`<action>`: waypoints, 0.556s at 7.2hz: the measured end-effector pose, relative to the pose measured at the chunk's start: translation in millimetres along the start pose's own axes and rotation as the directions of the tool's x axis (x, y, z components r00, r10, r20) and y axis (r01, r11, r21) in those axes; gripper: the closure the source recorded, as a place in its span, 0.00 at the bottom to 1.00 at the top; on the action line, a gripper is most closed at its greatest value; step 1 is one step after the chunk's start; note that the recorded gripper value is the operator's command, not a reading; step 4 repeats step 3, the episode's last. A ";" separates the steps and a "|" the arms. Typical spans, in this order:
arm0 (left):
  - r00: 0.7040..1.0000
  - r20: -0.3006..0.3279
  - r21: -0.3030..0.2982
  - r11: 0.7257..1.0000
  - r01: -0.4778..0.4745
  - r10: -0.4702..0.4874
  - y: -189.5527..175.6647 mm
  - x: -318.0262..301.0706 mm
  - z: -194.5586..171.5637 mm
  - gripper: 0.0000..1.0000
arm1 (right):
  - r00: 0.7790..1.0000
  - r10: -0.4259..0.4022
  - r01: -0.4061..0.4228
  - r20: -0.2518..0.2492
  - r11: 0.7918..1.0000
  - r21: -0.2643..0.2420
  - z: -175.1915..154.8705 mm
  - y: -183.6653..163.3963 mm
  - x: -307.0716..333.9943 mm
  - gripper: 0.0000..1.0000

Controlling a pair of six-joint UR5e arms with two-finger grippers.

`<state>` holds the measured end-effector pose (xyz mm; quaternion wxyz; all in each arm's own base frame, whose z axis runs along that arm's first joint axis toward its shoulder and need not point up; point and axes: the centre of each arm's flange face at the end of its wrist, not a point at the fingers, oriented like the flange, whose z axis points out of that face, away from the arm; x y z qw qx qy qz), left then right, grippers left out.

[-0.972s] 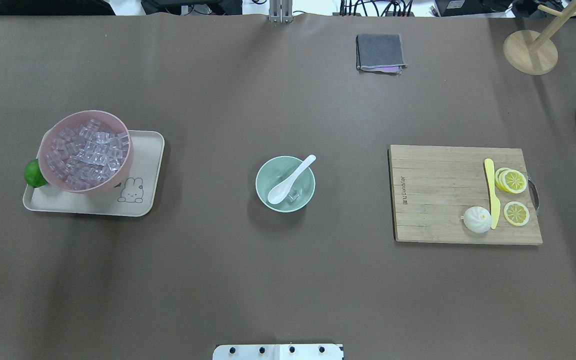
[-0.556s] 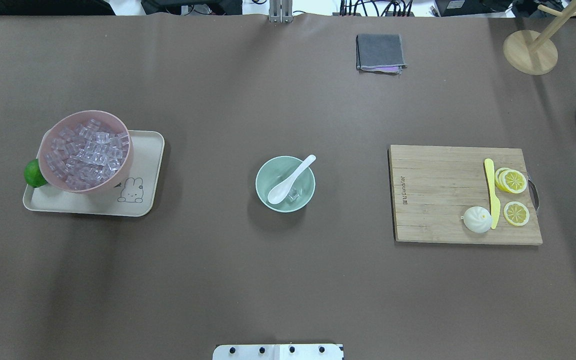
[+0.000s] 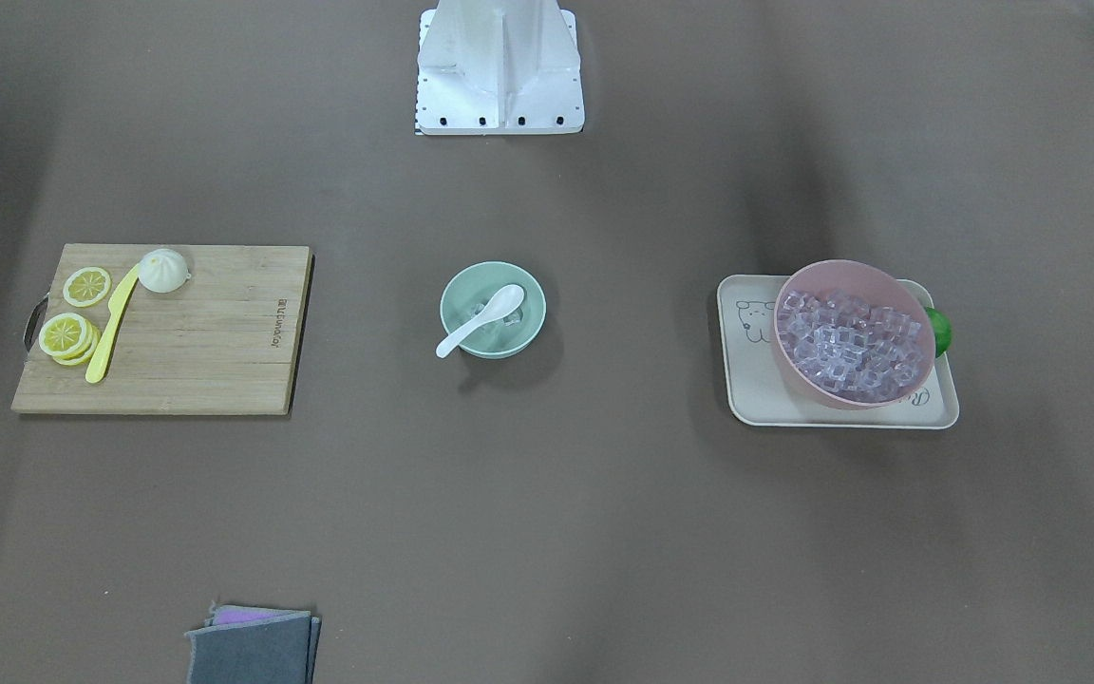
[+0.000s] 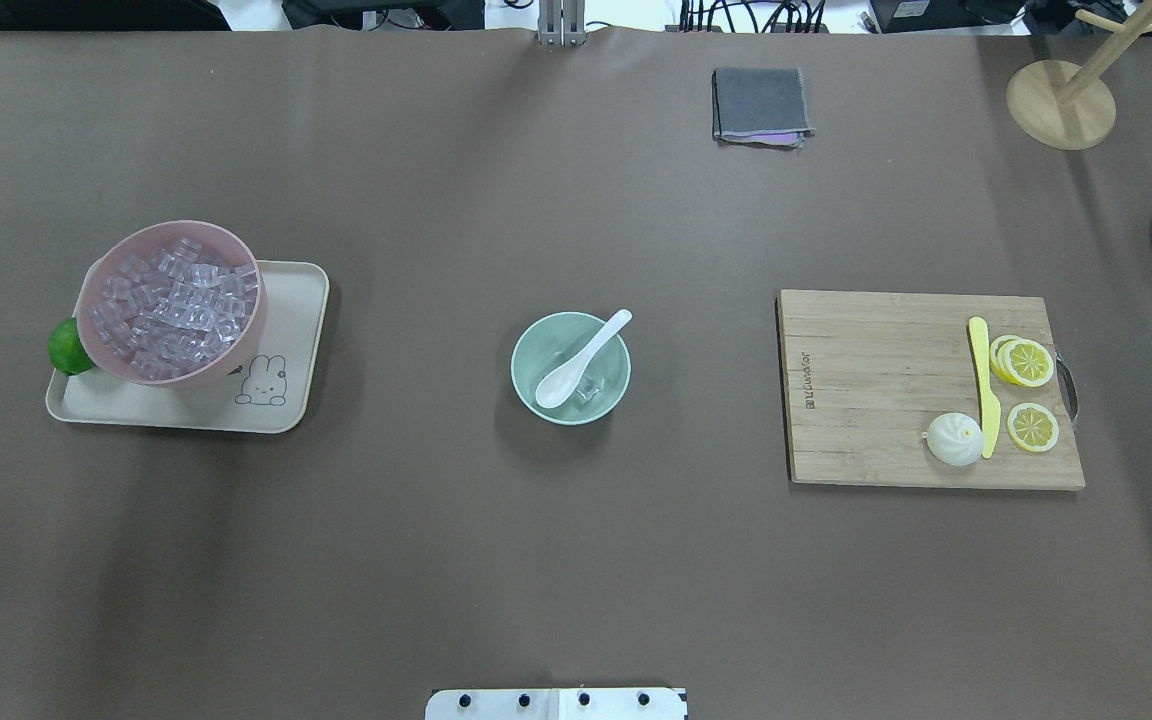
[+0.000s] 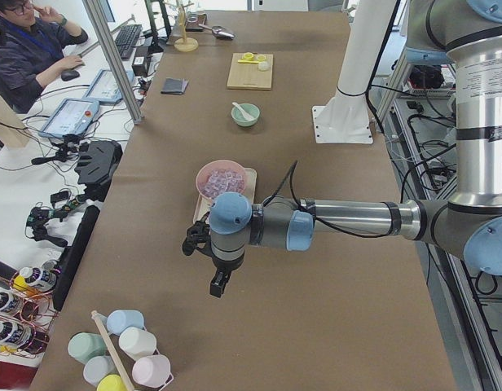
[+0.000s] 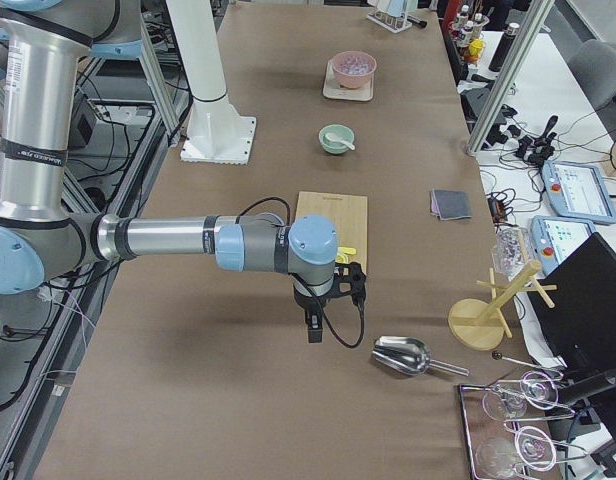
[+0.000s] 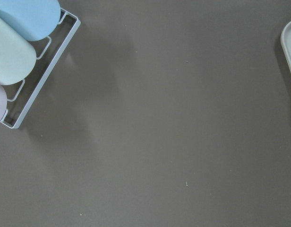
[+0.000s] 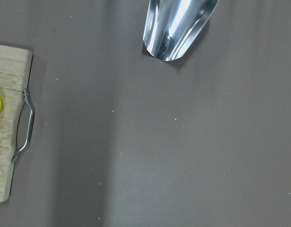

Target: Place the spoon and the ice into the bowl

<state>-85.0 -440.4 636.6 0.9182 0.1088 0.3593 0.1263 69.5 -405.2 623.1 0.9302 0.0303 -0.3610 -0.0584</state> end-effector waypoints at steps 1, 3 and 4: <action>1.000 0.001 0.002 1.000 0.000 0.000 0.1 0.2 -0.8 0.01 | 1.000 -0.002 0.002 0.001 1.000 -0.001 0.3 -0.3 -0.5 0.00; 1.000 0.001 0.003 1.000 0.000 0.000 0.3 0.3 -1.8 0.01 | 1.000 -0.003 0.003 0.001 1.000 -0.002 0.8 -0.2 -0.8 0.00; 1.000 0.001 0.003 1.000 0.000 0.000 0.3 0.3 -1.8 0.01 | 1.000 -0.003 0.003 0.001 1.000 -0.002 0.8 -0.2 -0.8 0.00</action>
